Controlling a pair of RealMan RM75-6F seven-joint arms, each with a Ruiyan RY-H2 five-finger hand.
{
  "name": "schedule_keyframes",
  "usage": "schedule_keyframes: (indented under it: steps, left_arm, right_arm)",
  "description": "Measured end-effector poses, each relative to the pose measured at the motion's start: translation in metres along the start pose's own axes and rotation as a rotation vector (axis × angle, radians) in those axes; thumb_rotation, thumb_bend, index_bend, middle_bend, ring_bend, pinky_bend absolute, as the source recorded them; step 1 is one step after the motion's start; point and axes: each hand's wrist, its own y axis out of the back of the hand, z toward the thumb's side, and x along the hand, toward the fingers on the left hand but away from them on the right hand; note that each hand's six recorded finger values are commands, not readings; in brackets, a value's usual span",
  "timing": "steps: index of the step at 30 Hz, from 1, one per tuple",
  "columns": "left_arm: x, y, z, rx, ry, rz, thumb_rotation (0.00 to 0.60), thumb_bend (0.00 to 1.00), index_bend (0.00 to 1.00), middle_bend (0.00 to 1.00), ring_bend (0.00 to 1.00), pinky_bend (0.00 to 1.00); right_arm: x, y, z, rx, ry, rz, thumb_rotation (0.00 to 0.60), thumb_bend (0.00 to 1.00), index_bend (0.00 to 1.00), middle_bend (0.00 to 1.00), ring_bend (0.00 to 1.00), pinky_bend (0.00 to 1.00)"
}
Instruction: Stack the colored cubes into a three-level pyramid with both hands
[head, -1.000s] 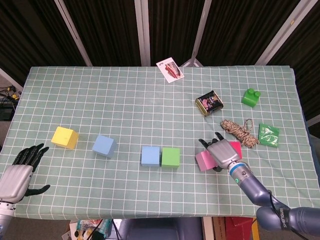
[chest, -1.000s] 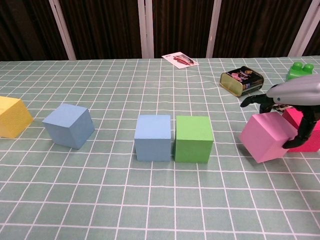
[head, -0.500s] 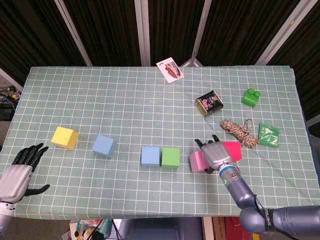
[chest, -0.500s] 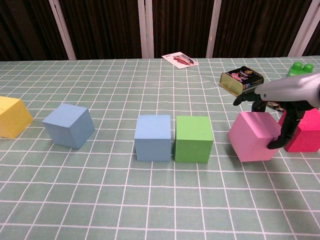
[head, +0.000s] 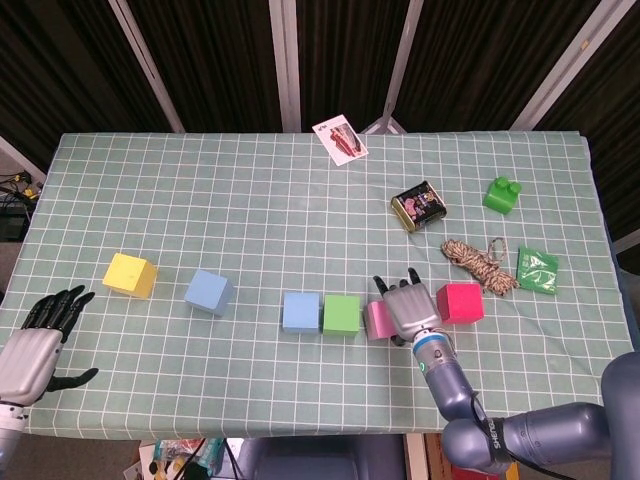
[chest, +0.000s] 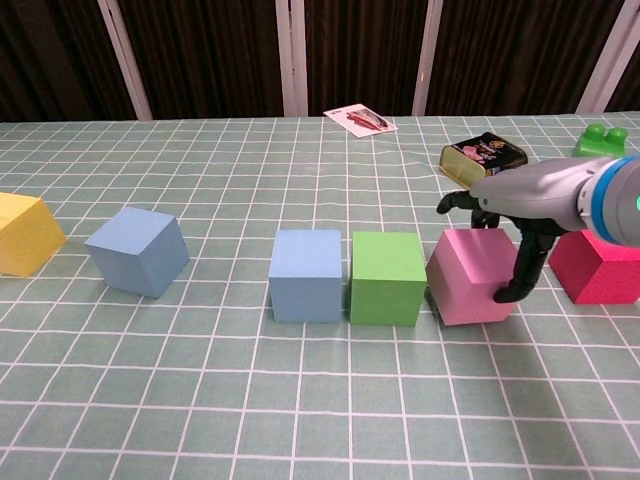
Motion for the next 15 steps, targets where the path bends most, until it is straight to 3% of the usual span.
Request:
schedule_keyframes:
  steps: [15]
  left_arm:
    - [0.001,-0.003,-0.002,-0.001,0.007,-0.018,0.600,0.09,0.00,0.00,0.00,0.00]
  right_arm:
    - [-0.009,-0.005,0.016,0.052,-0.070,0.015,0.600,0.25,0.00,0.52,0.23,0.00]
